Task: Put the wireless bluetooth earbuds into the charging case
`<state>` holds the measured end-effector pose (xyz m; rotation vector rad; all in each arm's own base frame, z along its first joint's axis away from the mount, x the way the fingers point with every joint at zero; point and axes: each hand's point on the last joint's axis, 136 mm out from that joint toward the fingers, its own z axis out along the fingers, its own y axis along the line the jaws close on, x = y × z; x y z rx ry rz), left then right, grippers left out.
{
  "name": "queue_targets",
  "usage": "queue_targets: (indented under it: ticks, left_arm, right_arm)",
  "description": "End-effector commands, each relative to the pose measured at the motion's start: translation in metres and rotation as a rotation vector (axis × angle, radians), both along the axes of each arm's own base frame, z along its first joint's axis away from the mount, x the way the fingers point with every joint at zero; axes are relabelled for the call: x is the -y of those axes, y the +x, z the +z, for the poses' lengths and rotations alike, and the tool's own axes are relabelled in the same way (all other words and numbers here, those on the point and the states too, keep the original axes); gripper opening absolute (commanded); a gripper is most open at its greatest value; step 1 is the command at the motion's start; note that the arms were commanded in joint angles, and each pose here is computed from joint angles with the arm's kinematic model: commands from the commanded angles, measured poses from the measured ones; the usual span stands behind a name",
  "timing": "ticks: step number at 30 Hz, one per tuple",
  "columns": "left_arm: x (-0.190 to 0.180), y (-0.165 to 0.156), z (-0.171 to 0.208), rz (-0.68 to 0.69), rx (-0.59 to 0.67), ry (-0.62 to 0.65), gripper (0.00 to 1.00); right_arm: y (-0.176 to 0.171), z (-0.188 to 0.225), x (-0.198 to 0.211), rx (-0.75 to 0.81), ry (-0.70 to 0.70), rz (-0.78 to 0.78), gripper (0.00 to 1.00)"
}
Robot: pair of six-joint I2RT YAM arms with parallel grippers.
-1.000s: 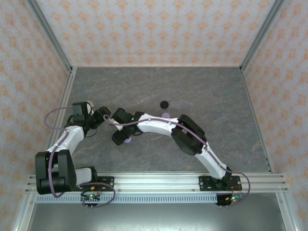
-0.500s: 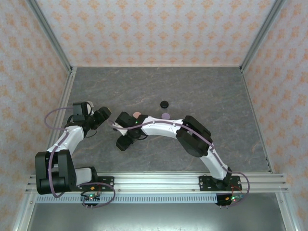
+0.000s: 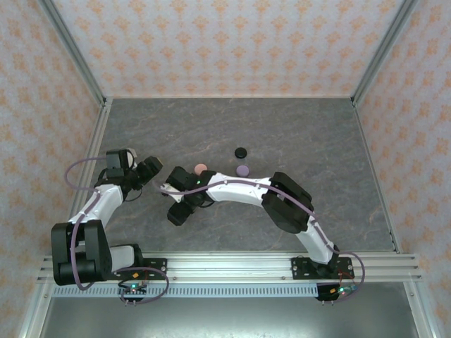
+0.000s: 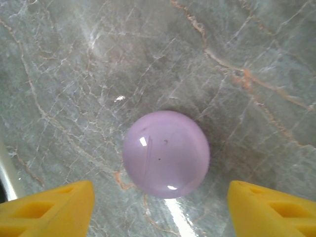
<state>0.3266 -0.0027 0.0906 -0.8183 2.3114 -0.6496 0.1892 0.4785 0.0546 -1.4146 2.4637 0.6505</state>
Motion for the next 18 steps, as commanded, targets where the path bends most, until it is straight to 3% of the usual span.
queue_targets:
  ticks: [1,9,15,18]
  left_arm:
    - [-0.007,-0.009,0.001,0.02,-0.012,0.038,0.76]
    - [-0.01,-0.009,0.0,0.037,-0.018,0.044,0.76]
    - [-0.014,-0.01,-0.002,0.06,-0.025,0.042,0.76]
    - [-0.014,-0.011,-0.002,0.063,-0.028,0.04,0.77]
  right_arm:
    - [0.02,0.01,-0.009,0.122,-0.009,0.016,0.76]
    - [0.012,-0.01,-0.021,0.165,-0.08,0.098,0.87]
    - [0.008,-0.024,-0.02,0.173,-0.137,0.121,0.85]
    - [0.006,-0.029,-0.017,0.179,-0.166,0.124,0.78]
